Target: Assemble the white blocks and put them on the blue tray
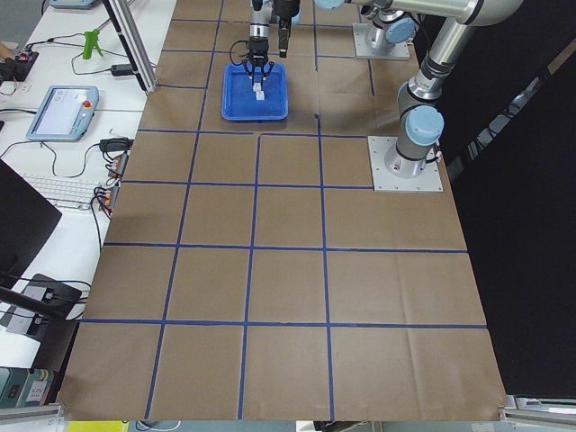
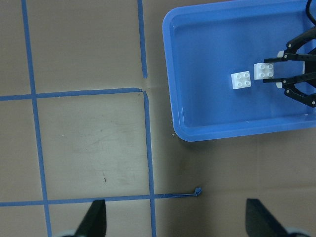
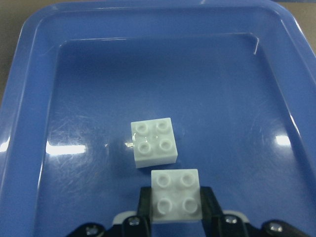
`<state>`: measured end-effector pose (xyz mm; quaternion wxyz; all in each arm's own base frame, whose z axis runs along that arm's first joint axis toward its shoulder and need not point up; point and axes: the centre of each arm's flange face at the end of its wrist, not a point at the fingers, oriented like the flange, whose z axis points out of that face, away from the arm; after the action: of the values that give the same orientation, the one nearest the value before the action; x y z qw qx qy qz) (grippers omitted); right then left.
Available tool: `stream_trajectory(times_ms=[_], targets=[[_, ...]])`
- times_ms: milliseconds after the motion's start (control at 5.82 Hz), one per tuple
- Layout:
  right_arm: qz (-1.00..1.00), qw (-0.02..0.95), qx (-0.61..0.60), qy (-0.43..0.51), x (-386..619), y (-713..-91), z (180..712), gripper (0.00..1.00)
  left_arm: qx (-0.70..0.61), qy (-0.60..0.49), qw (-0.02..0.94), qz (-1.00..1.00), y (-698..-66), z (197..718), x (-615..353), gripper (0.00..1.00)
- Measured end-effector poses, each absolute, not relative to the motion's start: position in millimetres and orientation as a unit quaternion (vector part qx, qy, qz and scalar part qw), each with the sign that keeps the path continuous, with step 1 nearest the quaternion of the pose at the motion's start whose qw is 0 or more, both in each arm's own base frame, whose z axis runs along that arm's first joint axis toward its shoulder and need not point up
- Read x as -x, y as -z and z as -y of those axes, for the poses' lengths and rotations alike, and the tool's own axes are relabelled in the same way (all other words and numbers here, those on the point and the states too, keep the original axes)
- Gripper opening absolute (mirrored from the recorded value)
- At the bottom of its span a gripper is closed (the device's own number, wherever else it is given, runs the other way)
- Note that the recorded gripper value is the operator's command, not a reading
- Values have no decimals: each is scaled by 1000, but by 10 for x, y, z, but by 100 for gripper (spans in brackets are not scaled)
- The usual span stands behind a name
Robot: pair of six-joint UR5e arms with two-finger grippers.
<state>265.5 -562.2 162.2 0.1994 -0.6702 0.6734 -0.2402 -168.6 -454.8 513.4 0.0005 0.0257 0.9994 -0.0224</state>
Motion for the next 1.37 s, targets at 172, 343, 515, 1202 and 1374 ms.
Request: stream_trajectory(times_ms=[172, 343, 515, 1202, 1374], targets=[[-673, 200, 671, 240, -2670, -1619, 5615, 25, -26, 23, 0, -999, -5138, 4550, 1687, 99], [-672, 200, 672, 239, -2683, -1618, 5608, 25, -26, 24, -1, -999, -5145, 4550, 1690, 99], [-671, 201, 673, 239, -2703, -1618, 5598, 25, -26, 25, -2, -999, -5149, 4551, 1693, 99], [-670, 206, 674, 233, -2735, -1561, 5525, 25, -26, 27, -2, -999, -5168, 4538, 1693, 99], [-670, 207, 674, 232, -2730, -1547, 5508, 25, -26, 27, -2, -999, -5170, 4535, 1693, 99]])
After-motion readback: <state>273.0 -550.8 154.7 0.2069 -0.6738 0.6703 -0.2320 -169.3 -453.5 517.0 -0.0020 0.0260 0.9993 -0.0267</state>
